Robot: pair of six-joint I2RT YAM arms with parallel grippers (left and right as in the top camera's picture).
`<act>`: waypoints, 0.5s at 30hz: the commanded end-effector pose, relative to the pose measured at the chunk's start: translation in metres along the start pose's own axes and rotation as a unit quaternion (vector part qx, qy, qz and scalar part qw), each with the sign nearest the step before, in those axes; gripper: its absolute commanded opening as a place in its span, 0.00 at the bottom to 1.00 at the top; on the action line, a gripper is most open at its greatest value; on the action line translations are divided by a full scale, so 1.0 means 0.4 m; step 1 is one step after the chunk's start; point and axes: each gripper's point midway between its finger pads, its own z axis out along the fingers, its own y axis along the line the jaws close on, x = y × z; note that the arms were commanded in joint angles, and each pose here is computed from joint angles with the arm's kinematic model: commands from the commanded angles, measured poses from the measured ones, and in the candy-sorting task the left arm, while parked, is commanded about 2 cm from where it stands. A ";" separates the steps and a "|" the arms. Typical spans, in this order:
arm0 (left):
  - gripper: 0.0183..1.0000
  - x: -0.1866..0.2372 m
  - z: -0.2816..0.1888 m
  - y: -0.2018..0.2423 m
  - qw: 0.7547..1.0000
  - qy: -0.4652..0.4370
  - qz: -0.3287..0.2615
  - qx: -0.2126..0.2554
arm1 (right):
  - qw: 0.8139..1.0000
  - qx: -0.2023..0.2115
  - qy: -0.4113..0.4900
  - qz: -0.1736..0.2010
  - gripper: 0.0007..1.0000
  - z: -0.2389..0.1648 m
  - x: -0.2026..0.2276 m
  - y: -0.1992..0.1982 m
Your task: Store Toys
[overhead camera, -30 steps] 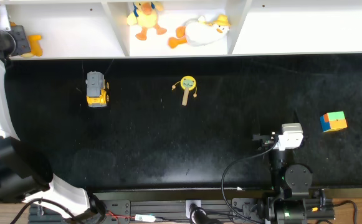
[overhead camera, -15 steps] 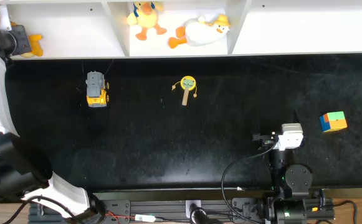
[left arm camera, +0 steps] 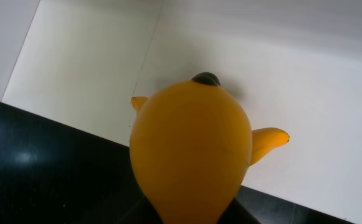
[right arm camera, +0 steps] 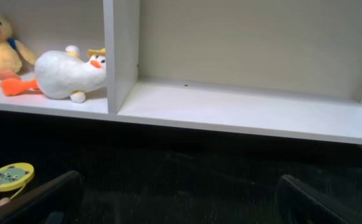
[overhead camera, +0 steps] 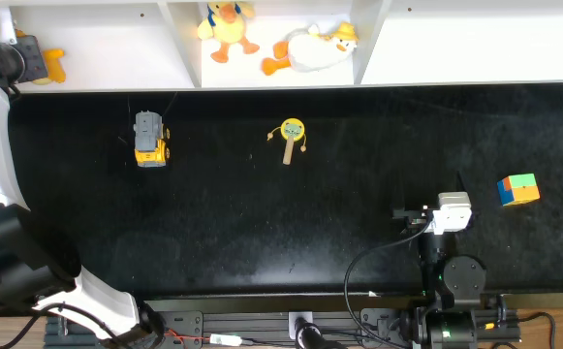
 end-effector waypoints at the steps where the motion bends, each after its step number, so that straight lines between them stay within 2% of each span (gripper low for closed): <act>1: 0.10 0.013 0.058 -0.011 1.000 0.017 0.006 0.007 | 1.000 -0.005 0.001 0.004 1.00 0.001 0.010 0.006; 3: 0.19 0.013 0.058 -0.011 1.000 0.017 0.006 0.007 | 1.000 -0.005 0.001 0.004 0.99 0.001 0.010 0.006; 5: 0.32 0.013 0.058 -0.011 1.000 0.017 0.006 0.007 | 1.000 -0.005 0.001 0.004 0.99 0.001 0.010 0.006; 7: 0.36 0.013 0.058 -0.011 1.000 0.017 0.006 0.007 | 1.000 -0.005 0.001 0.004 0.99 0.001 0.010 0.006; 9: 0.49 0.013 0.058 -0.011 1.000 0.017 0.006 0.007 | 1.000 -0.005 0.001 0.004 1.00 0.001 0.010 0.006; 12: 0.56 0.013 0.058 -0.011 1.000 0.018 0.005 0.008 | 1.000 -0.005 0.001 0.004 1.00 0.001 0.010 0.006; 13: 0.64 0.013 0.058 -0.011 1.000 0.017 0.005 0.007 | 1.000 -0.005 0.001 0.004 1.00 0.001 0.010 0.006; 15: 0.89 0.012 0.056 -0.011 1.000 0.016 0.004 0.008 | 1.000 -0.005 0.001 0.004 1.00 0.001 0.010 0.006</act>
